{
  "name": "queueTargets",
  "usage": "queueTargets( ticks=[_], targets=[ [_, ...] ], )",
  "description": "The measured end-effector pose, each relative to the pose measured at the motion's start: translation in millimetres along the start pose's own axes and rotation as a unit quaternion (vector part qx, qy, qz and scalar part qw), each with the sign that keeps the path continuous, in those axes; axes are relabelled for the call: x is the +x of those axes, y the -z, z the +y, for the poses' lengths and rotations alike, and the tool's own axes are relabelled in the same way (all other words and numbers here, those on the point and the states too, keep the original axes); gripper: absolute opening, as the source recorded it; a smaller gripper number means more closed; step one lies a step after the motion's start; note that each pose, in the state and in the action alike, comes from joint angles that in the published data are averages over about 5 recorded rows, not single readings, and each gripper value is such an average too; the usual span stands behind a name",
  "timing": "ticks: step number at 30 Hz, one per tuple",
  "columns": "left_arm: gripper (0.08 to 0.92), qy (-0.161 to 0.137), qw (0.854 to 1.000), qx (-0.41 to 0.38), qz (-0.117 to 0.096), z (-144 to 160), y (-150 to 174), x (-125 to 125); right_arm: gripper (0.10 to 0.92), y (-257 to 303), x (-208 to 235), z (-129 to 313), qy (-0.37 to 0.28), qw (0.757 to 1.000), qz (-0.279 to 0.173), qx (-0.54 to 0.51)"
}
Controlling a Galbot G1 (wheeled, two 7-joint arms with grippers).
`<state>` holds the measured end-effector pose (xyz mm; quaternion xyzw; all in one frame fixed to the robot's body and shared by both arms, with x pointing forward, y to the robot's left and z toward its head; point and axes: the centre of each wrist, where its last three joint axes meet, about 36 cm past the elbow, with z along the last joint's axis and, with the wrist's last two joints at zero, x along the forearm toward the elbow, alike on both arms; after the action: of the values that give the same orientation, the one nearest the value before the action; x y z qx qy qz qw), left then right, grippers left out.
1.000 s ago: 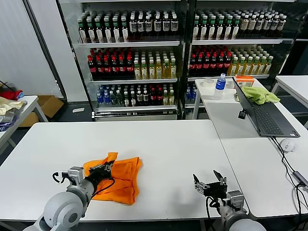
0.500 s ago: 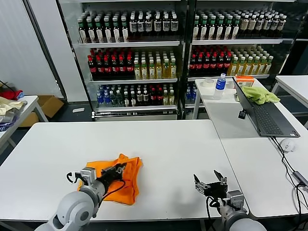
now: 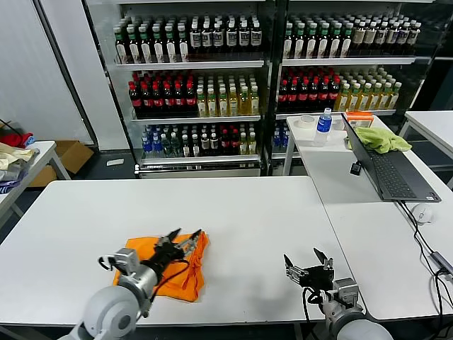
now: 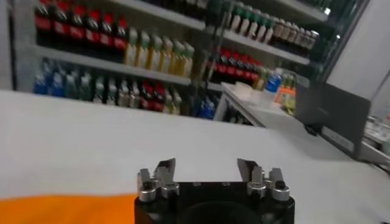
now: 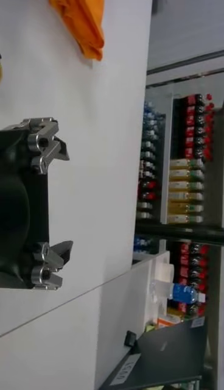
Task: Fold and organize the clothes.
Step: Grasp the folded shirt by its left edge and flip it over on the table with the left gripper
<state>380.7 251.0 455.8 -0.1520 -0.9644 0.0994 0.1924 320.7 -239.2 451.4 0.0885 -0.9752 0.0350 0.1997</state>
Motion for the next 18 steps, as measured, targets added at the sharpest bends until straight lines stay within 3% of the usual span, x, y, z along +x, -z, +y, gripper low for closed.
queueTargets(
  ticks=[4, 9, 18],
  targets=[
    [0.797, 0.048, 0.998, -0.027, -0.001, 33, -4, 8, 0.823, 2, -1, 1, 0.001, 1.0, -0.005, -0.001],
    [0.822, 0.105, 0.993, -0.045, 0.014, 66, -22, 18, 0.823, 2, -1, 0, -0.001, 1.0, -0.006, -0.002],
    [0.823, 0.149, 0.987, -0.041, 0.037, 90, -42, 30, 0.823, 2, 2, 3, 0.0, 1.0, -0.008, -0.003]
  ],
)
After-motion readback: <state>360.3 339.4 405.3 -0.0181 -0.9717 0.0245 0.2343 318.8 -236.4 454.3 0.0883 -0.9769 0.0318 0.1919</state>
